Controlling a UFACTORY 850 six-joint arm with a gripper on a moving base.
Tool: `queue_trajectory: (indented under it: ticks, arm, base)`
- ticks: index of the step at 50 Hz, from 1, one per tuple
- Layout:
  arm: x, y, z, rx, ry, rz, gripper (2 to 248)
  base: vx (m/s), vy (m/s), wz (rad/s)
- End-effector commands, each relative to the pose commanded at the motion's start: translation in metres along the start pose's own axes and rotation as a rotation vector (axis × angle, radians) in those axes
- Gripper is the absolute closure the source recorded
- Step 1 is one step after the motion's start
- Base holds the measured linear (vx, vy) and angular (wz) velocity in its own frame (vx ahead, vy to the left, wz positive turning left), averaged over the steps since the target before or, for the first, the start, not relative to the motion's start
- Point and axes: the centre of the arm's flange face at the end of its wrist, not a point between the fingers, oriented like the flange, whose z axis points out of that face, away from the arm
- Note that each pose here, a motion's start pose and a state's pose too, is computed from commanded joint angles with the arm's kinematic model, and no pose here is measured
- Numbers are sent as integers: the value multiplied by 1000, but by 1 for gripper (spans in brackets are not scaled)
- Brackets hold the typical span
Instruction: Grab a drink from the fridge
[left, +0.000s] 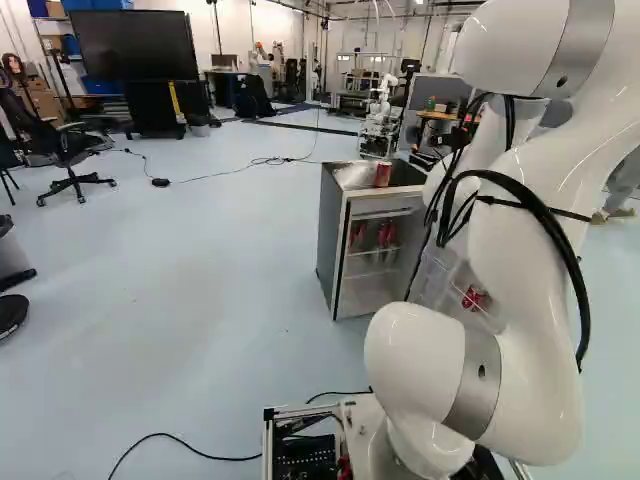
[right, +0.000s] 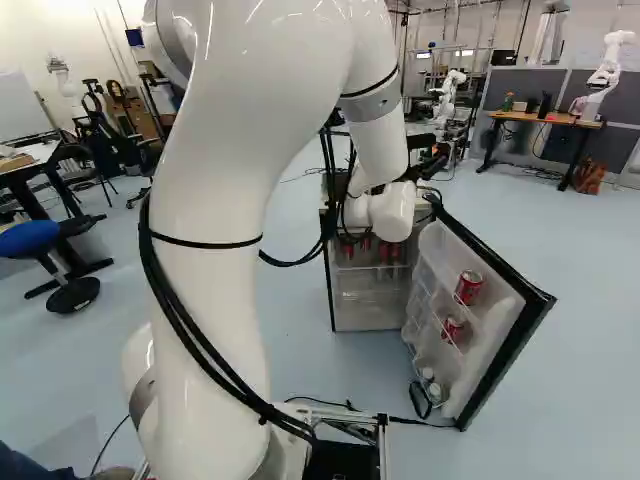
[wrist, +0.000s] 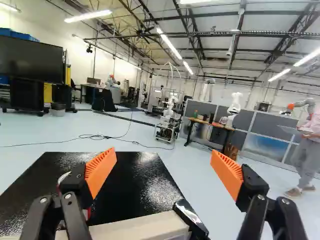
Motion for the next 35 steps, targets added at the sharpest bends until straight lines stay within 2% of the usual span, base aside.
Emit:
queue_trajectory:
  ticks: [35]
  arm:
    - [0,79,21,-278,-140,45,3]
  base:
    - [0,0,0]
